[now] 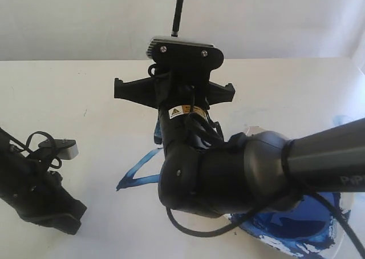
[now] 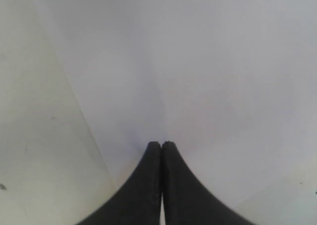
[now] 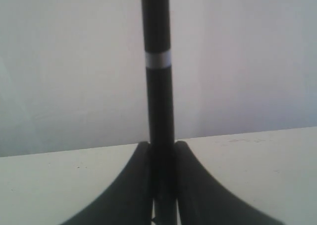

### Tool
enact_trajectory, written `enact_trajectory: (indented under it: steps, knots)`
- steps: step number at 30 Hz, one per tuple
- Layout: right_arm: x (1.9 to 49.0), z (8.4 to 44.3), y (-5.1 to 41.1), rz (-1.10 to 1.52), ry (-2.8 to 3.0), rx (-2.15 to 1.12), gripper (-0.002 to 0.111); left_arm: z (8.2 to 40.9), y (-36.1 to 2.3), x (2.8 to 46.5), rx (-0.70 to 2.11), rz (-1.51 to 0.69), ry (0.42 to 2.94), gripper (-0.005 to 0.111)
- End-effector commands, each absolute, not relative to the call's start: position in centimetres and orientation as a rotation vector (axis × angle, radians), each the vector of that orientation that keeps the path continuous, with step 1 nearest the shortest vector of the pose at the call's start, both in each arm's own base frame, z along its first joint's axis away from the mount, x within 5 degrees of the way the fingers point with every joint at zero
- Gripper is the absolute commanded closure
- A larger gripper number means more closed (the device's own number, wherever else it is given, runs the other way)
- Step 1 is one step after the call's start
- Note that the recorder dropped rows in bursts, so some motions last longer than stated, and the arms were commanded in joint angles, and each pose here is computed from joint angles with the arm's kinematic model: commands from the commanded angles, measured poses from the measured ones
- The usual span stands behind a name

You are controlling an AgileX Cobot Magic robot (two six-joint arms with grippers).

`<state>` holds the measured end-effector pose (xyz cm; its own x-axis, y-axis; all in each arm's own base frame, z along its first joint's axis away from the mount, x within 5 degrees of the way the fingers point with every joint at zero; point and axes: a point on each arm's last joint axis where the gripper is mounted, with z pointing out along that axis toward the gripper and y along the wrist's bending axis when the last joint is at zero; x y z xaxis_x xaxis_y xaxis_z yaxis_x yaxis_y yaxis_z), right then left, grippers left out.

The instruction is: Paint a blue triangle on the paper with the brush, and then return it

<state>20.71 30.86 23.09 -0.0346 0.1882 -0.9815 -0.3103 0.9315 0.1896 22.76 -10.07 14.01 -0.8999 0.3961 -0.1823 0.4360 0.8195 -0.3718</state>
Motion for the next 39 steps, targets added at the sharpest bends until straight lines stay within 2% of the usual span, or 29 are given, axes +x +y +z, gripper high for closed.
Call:
enact_trajectory:
  steps: [1, 11, 17, 20, 25, 29, 39]
  knots:
    - [21.3, 22.9, 31.3, 0.420, 1.548, -0.068, 0.108, 14.0, -10.1, 22.4, 0.661, -0.658, 2.920, 0.107]
    - [22.5, 20.9, 31.9, 0.328, 1.589, 0.053, 0.108, 14.0, -10.1, 22.5, 0.658, -0.660, 2.920, 0.107]
    - [22.6, 21.0, 31.7, 0.324, 1.578, 0.066, 0.108, 14.0, -10.1, 22.5, 0.658, -0.660, 2.920, 0.107]
    - [22.3, 22.1, 31.6, 0.278, 1.589, -0.025, 0.108, 14.0, -10.1, 22.5, 0.658, -0.660, 2.920, 0.107]
    - [22.0, 24.7, 32.3, 0.461, 1.633, -0.263, 0.108, 14.0, -10.1, 22.5, 0.654, -0.658, 2.917, 0.107]
    - [22.4, 26.4, 31.6, 0.508, 1.610, -0.301, 0.108, 14.0, -10.1, 22.5, 0.652, -0.661, 2.918, 0.107]
    - [24.8, 26.4, 30.3, 0.550, 1.654, -0.414, 0.108, 14.0, -10.1, 22.5, 0.652, -0.661, 2.918, 0.107]
